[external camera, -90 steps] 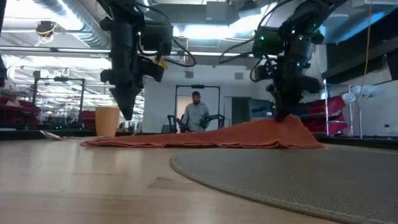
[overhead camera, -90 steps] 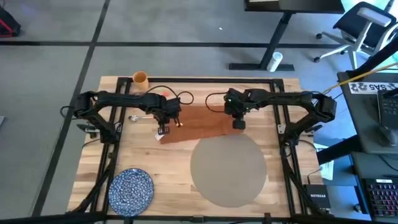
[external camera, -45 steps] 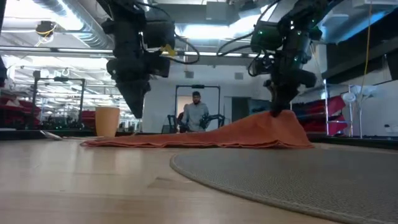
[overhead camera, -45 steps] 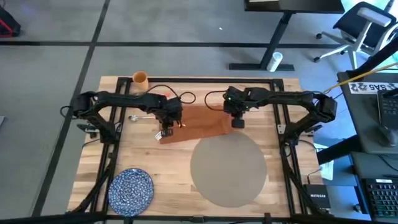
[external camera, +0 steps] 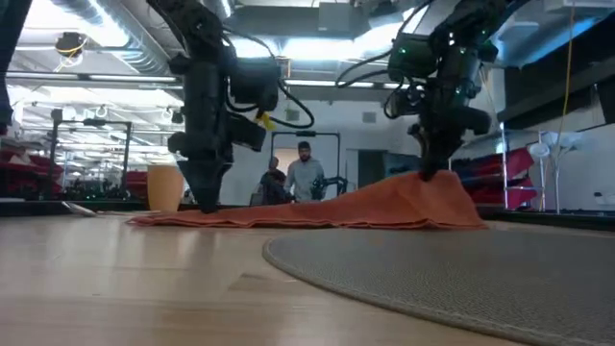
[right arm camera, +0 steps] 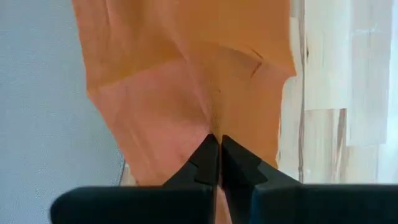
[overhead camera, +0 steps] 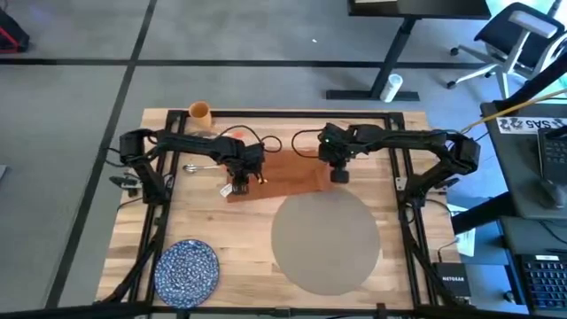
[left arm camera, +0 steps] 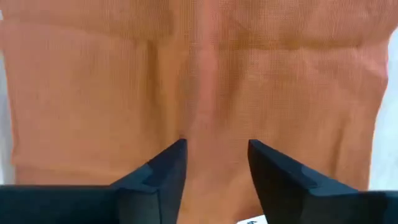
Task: Set table place
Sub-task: Fold the orange napkin
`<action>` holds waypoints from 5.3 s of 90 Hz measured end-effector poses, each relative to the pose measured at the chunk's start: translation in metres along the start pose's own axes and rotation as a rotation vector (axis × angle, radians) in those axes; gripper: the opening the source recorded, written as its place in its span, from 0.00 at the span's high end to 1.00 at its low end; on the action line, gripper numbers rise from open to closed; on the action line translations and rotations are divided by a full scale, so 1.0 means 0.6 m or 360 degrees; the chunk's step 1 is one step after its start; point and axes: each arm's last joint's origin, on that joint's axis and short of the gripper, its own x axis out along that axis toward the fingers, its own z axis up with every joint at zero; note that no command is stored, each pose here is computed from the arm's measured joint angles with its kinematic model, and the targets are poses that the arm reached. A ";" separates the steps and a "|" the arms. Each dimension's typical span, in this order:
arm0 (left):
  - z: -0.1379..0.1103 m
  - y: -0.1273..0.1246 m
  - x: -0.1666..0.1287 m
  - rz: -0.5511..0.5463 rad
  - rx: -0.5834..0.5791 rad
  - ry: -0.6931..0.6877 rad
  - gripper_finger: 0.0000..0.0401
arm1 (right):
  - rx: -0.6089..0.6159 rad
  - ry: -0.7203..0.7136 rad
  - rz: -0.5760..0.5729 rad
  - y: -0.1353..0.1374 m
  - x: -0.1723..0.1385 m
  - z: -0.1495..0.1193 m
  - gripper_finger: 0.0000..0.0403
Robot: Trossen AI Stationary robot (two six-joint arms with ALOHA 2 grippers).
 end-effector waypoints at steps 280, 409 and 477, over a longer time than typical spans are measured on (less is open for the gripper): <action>0.020 0.037 -0.189 0.0266 -0.0012 -0.0286 1.00 | 0.0070 -0.0207 -0.0133 -0.003 -0.167 0.018 1.00; -0.044 -0.123 -0.315 -0.0834 -0.0257 -0.0476 1.00 | 0.0486 -0.0454 0.0888 0.065 -0.305 -0.067 1.00; -0.045 -0.177 -0.205 -0.1452 -0.0346 -0.0357 1.00 | 0.0529 -0.0113 0.1577 0.133 -0.138 -0.093 1.00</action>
